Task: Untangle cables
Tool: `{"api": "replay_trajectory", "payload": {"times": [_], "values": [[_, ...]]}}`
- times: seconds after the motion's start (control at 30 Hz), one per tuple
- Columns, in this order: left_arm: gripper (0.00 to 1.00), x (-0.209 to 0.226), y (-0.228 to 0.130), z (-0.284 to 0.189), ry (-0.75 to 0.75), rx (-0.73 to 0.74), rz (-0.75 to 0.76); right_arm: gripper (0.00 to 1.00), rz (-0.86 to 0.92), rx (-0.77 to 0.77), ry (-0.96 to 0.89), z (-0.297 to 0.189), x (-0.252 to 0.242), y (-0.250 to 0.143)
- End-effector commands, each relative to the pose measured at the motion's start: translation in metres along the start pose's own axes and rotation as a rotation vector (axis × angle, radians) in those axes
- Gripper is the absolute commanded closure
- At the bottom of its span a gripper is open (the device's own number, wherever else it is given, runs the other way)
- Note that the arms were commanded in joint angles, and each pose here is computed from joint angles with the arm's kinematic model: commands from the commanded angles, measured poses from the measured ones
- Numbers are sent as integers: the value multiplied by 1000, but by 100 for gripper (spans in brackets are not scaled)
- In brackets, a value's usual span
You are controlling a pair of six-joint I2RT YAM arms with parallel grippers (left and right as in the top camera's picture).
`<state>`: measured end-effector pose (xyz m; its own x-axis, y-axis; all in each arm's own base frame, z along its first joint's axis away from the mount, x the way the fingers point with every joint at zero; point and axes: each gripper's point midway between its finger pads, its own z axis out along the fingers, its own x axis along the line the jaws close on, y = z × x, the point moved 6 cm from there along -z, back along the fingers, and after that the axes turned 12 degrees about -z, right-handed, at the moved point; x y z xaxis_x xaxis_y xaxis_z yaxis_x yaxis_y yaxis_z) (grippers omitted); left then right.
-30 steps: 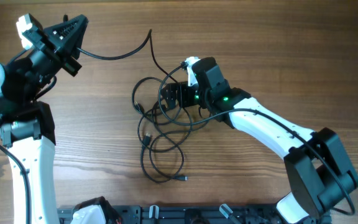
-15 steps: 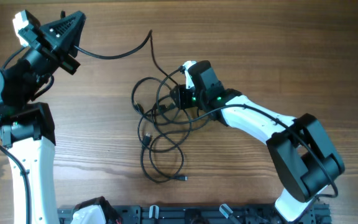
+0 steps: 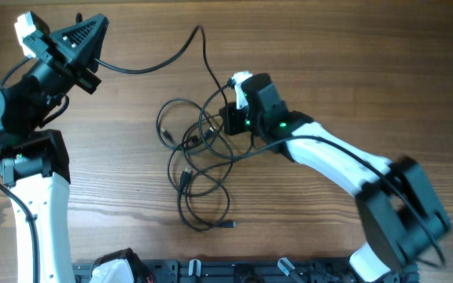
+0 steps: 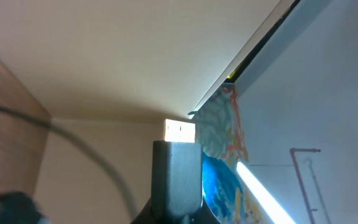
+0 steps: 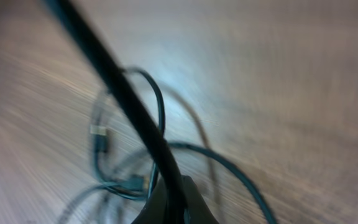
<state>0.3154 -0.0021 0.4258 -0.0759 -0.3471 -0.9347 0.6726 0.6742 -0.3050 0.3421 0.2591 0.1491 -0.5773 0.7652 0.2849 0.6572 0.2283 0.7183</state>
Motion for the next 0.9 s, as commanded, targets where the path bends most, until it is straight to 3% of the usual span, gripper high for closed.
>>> {"api": "replay_trajectory", "payload": {"times": [0.0,0.33,0.5,0.63,0.7,0.87], "values": [[96,-6,-1,-5,-6,-22,95,96,-69,-170,37,-57,24,44],[96,8,23,-18,63,-122,85,96,-184,-267,-49,-129,34,61],[96,20,32,-21,113,-171,149,96,-174,-275,-307,-144,8,61],[96,40,50,-28,197,-299,172,96,-150,-277,-485,-154,-10,60],[96,54,62,-36,261,-400,155,96,-141,-297,-484,-159,-9,63],[96,81,85,-59,403,-655,88,96,-185,-369,-217,-171,26,73]]}}
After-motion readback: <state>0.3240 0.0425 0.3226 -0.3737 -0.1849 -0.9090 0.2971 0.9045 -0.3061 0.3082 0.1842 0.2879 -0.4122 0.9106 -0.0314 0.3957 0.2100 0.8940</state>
